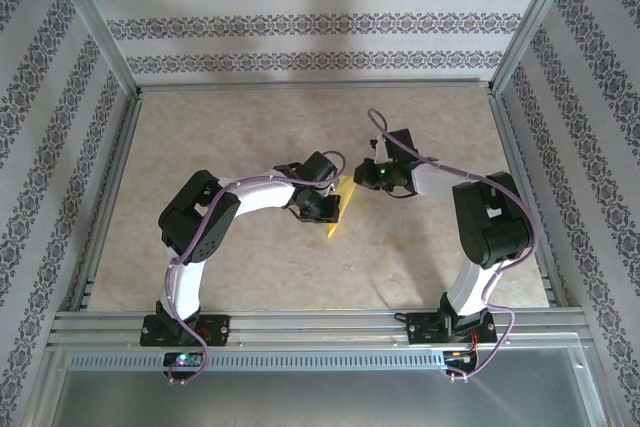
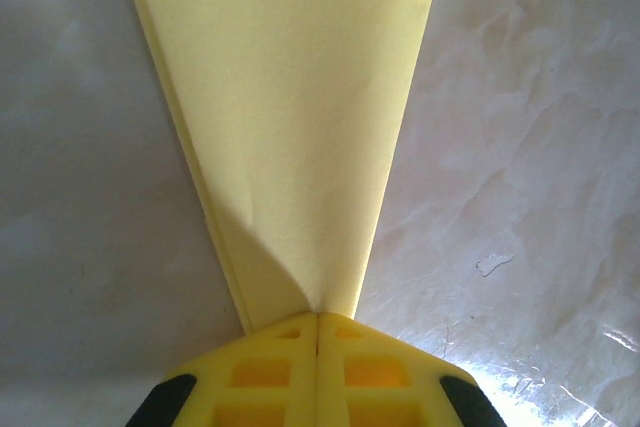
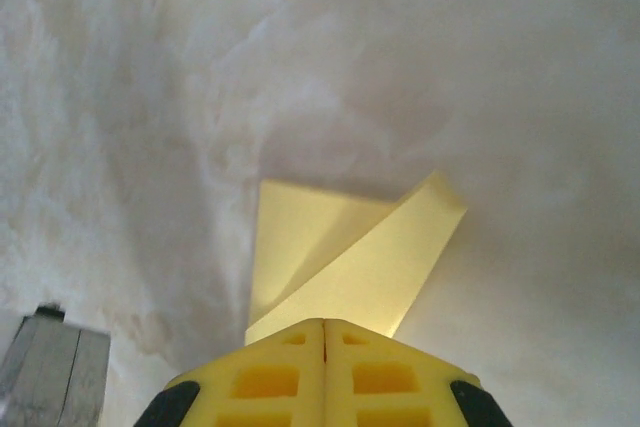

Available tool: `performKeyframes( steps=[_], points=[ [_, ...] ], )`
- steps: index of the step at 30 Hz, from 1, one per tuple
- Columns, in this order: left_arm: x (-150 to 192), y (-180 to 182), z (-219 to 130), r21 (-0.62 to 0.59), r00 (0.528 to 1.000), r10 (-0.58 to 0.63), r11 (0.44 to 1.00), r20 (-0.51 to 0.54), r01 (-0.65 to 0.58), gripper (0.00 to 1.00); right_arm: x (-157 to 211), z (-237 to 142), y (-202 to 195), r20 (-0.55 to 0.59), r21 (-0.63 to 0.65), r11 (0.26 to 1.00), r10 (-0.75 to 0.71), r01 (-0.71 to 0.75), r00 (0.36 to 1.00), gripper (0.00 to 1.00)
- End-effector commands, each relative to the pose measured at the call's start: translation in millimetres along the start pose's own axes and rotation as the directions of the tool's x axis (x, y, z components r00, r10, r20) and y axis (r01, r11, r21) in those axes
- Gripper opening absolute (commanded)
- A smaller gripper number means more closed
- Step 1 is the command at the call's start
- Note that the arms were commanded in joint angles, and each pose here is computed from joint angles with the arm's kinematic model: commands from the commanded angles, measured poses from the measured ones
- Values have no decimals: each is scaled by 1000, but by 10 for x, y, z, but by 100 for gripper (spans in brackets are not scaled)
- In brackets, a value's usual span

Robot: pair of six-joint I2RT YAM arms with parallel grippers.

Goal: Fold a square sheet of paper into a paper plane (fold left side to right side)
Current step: Fold the wing for the fifth time at the center of the table.

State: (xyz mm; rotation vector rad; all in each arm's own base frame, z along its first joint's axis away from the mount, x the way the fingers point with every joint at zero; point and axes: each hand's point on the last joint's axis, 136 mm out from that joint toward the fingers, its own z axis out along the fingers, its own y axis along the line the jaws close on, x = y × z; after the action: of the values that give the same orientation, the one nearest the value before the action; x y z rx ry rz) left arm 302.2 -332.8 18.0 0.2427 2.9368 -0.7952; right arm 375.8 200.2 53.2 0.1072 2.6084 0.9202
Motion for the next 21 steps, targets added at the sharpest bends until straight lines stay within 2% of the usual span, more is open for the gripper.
performKeyframes(
  steps=[1,8,21],
  points=[
    [527,544,178,-208,983,-67,978,-173,31,0,176,62,83,-28,-38,998,42,-43,999,0],
    [531,538,176,-209,982,-66,978,-175,29,0,279,270,133,-71,-35,999,32,-35,997,0],
    [561,585,187,-241,979,-65,970,-195,16,0,128,418,-251,-79,61,997,49,-44,996,0]
  ],
)
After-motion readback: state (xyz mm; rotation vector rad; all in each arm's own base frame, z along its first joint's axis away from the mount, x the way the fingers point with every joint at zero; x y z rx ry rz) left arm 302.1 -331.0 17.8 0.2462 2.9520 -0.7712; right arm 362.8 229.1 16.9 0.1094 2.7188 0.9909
